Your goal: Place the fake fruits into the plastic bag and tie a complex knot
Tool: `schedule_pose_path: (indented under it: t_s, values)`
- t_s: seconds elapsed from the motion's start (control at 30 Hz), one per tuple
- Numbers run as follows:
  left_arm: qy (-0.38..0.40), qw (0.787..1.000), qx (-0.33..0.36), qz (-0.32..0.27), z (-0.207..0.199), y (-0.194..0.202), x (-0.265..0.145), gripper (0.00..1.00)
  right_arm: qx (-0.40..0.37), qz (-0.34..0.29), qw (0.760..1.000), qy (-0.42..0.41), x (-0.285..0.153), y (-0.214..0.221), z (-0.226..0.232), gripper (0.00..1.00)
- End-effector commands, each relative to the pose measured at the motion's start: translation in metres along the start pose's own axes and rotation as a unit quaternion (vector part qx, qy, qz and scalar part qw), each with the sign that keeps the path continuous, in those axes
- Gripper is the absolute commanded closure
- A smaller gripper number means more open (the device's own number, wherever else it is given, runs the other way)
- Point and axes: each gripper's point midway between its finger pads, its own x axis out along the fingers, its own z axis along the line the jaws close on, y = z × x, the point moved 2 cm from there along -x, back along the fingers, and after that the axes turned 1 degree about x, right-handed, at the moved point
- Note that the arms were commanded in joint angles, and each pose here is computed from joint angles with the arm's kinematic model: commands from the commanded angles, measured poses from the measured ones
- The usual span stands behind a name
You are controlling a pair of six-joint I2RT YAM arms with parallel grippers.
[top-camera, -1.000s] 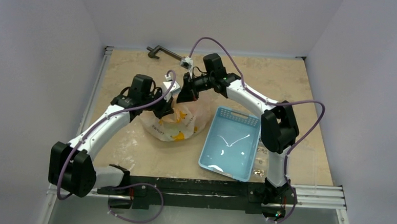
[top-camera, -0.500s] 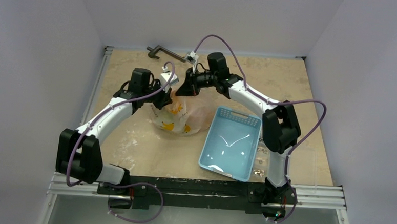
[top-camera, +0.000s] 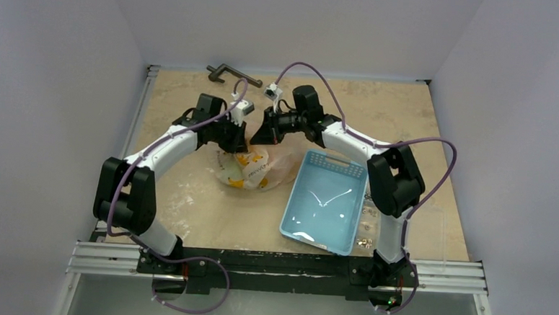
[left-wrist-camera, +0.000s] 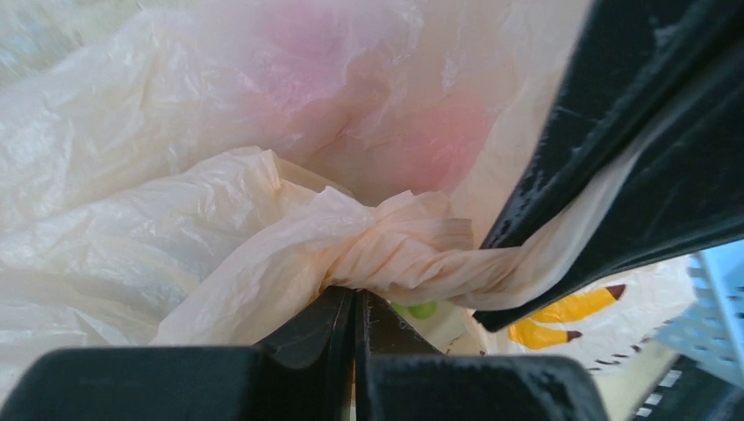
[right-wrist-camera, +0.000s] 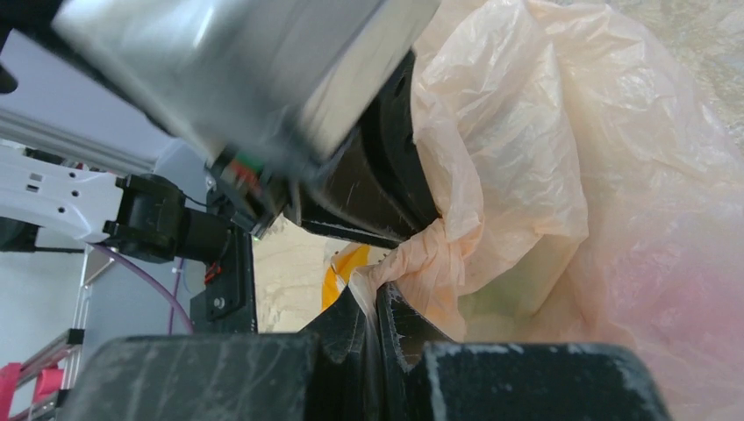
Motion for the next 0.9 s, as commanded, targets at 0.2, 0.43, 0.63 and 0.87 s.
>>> schedule_pose_path:
  t_s: [0.2,0.43,0.63,0.87]
  values:
    - [0.063,0.939,-0.317,-0.12,-0.004,-0.063,0.004,1.0,-0.091,-0.155,0.982,-0.056,-0.017,-0.099,0.07,1.0]
    - [0.036,0.938,-0.273,-0.209,0.056,-0.134,-0.007,1.0,-0.066,-0.221,0.971,-0.058,-0.007,-0.122,0.078,1.0]
    - [0.088,0.927,-0.357,-0.076,0.011,-0.066,-0.013,1.0,-0.05,-0.213,0.975,-0.044,-0.003,-0.106,0.069,1.0]
    - [0.118,0.895,-0.428,-0.041,0.005,-0.021,0.022,1.0,-0.072,-0.185,0.979,-0.052,0.011,-0.087,0.077,1.0]
